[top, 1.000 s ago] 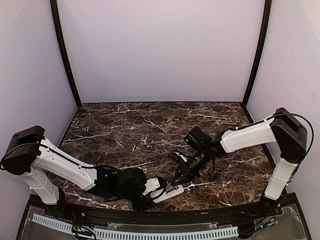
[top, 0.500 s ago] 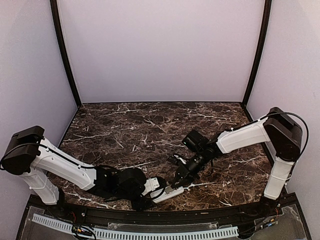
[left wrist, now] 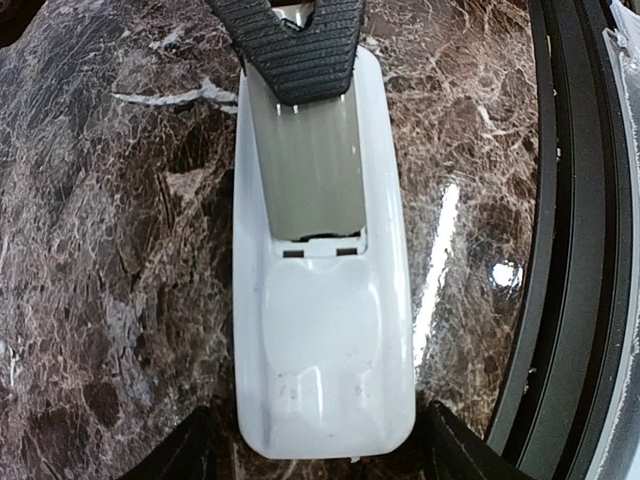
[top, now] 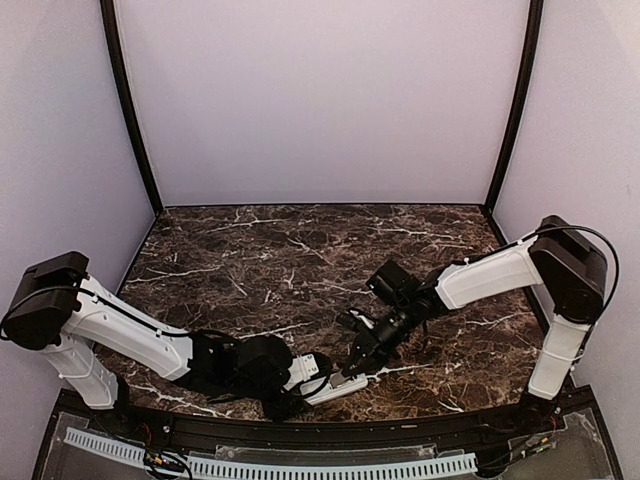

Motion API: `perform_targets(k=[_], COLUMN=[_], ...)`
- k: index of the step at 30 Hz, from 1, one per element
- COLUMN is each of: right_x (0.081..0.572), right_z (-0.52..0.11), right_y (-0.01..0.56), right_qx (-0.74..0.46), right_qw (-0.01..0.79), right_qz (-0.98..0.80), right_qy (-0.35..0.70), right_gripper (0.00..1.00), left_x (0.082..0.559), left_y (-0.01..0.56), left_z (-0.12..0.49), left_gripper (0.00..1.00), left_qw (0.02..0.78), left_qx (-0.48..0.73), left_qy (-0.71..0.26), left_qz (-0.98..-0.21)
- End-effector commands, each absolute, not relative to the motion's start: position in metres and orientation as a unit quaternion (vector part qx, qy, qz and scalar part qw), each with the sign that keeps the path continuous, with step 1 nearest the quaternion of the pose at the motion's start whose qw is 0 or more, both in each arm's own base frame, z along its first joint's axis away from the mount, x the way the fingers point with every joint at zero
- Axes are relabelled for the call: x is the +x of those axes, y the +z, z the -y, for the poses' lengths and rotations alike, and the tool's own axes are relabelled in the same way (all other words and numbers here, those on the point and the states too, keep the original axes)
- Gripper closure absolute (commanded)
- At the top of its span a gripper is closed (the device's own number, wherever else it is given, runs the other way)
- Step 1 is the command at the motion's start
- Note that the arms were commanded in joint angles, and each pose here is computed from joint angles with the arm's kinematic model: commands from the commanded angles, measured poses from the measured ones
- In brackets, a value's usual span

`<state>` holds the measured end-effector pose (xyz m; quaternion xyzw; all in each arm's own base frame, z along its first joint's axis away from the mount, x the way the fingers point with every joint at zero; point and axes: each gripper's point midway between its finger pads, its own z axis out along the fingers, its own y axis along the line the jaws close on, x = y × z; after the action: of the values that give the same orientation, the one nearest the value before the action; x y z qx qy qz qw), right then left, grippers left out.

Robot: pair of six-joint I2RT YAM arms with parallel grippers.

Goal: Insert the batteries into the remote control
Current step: Place the battery cover on the remote control without the battery cover.

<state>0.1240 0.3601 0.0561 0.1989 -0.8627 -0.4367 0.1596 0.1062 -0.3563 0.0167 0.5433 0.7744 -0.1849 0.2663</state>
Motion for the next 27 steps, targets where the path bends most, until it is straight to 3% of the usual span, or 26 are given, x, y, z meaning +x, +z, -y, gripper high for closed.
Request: perform_targets(k=[1, 27], right_x=[0.126, 0.113], right_z=[-0.362, -0.361], right_y=[0.066, 0.036], right_qx=[0.194, 0.167], right_qw=[0.143, 0.154], right_qz=[0.861, 0.874], right_qy=[-0.448, -0.429], right_gripper=[1.00, 1.00], left_x=[0.100, 0.097], left_y=[-0.001, -0.005], left_z=[0.333, 0.334], left_gripper=[0.32, 0.42], left_qw=[0.233, 0.225], left_qx=[0.552, 0.557], left_qy=[-0.153, -0.156], left_qz=[-0.786, -0.784])
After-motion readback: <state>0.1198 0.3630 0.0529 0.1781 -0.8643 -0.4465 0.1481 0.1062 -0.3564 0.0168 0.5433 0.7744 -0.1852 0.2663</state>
